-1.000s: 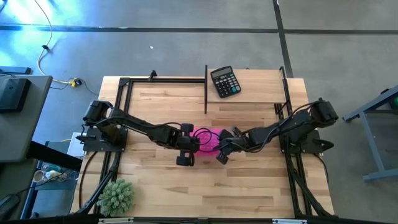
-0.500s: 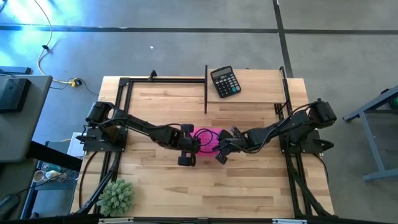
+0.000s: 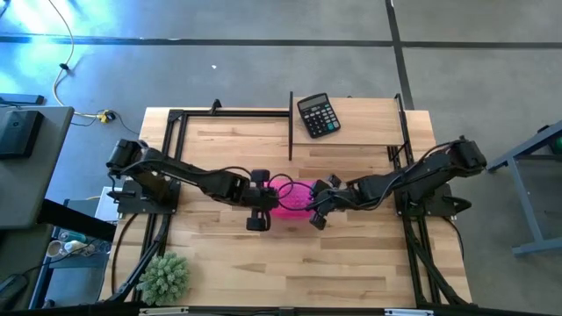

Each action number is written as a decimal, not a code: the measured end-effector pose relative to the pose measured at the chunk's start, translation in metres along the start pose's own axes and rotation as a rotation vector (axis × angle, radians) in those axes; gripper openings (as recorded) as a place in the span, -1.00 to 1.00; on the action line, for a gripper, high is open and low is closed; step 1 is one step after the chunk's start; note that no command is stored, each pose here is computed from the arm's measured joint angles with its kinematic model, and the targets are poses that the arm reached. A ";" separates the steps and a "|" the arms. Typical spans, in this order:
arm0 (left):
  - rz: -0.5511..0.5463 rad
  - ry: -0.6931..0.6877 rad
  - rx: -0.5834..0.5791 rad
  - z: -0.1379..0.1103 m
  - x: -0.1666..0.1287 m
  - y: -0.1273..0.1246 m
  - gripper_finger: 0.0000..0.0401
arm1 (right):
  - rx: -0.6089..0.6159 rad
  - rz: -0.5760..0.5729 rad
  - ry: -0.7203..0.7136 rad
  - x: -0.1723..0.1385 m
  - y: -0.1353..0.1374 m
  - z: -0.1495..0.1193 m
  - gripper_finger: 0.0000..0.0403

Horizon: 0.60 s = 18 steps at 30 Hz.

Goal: Pack school essentials
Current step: Return to Home Position

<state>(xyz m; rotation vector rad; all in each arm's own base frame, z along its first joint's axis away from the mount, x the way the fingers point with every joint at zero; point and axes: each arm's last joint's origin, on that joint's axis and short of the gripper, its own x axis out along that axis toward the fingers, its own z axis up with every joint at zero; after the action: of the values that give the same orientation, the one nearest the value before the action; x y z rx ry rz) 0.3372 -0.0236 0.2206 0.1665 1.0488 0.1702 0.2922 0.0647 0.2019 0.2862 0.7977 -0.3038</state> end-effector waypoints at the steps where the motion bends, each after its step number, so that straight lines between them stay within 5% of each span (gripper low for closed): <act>1: 0.001 -0.014 0.005 0.001 -0.005 0.002 -1.00 | -0.012 0.006 -0.010 -0.004 0.000 0.002 -0.60; 9: 0.018 -0.162 -0.013 0.004 -0.054 0.027 -1.00 | -0.109 0.072 -0.161 -0.047 -0.005 0.021 -0.60; 18: -0.189 -0.375 -0.057 -0.006 -0.104 0.053 -1.00 | -0.264 0.125 -0.353 -0.098 -0.016 0.036 -0.60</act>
<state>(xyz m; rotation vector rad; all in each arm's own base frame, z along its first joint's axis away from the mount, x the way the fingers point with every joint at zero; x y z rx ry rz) 0.2780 0.0060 0.3176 0.0432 0.6800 -0.0042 0.2457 0.0527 0.2957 0.0304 0.4618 -0.1234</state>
